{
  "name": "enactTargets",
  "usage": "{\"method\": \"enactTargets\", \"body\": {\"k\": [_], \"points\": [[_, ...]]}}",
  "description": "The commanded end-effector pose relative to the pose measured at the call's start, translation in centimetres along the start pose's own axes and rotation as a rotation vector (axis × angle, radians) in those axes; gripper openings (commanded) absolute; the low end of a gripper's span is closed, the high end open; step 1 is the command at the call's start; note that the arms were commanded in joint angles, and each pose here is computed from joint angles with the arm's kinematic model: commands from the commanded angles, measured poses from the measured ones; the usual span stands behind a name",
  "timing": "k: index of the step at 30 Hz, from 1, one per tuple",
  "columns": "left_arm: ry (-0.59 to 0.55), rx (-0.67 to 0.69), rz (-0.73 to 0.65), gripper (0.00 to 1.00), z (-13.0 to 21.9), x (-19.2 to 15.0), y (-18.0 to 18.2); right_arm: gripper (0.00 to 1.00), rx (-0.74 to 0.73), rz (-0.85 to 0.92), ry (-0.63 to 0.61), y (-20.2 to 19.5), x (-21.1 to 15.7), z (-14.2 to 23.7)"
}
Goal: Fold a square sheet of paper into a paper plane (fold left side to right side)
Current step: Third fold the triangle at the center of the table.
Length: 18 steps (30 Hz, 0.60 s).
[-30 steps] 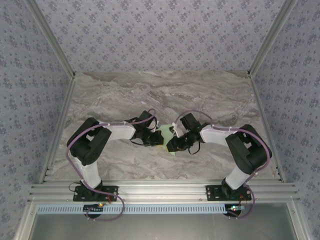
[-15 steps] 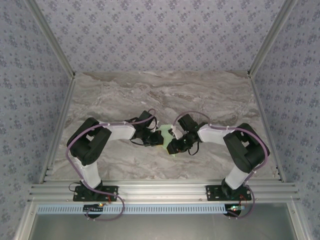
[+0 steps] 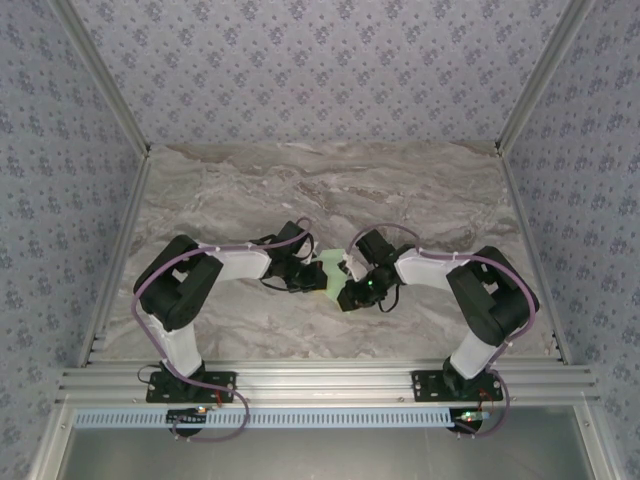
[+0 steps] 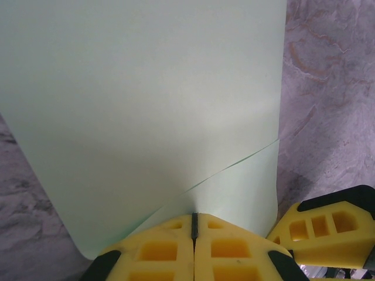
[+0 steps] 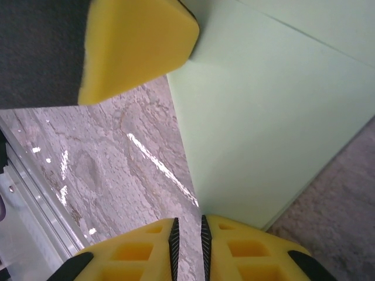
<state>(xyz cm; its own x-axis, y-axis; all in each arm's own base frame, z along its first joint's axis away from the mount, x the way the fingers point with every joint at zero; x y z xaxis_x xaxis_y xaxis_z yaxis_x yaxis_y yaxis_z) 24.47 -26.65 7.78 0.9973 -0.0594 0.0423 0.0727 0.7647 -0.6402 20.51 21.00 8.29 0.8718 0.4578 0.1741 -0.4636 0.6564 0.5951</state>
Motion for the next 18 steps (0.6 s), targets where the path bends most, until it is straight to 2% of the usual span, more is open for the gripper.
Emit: {"method": "enactTargets", "body": {"k": [1,11,13,18], "points": [[0.025,0.171,0.040,0.05,-1.5,-1.1,3.5,0.17,-0.039,-0.055,0.109,-0.7,-2.7,-0.4],[0.022,0.171,0.036,0.05,-1.4,-1.0,3.4,0.14,-0.088,-0.118,0.160,-1.3,-5.2,0.6],[0.021,0.168,0.033,0.05,-1.3,-1.0,3.3,0.14,-0.078,-0.109,0.132,-0.9,-4.9,1.3],[0.021,0.161,0.030,0.05,-1.2,-1.0,3.1,0.14,0.024,-0.019,-0.035,2.1,-2.6,4.1]]}}
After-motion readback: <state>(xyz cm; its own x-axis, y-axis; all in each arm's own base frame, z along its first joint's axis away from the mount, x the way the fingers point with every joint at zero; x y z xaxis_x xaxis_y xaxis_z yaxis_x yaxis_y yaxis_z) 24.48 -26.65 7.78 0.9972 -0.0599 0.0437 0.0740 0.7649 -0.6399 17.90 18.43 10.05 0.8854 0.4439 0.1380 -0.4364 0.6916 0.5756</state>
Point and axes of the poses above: each hand's point on the last joint's axis, 136 mm out from that joint toward the fingers, its own z axis back along the fingers, its own y axis along the line the jaws close on, x = y × z, the point moved 8 cm from there along z, back along the fingers, and after that the axes turned 4 degrees about z, right-handed, at the moved point
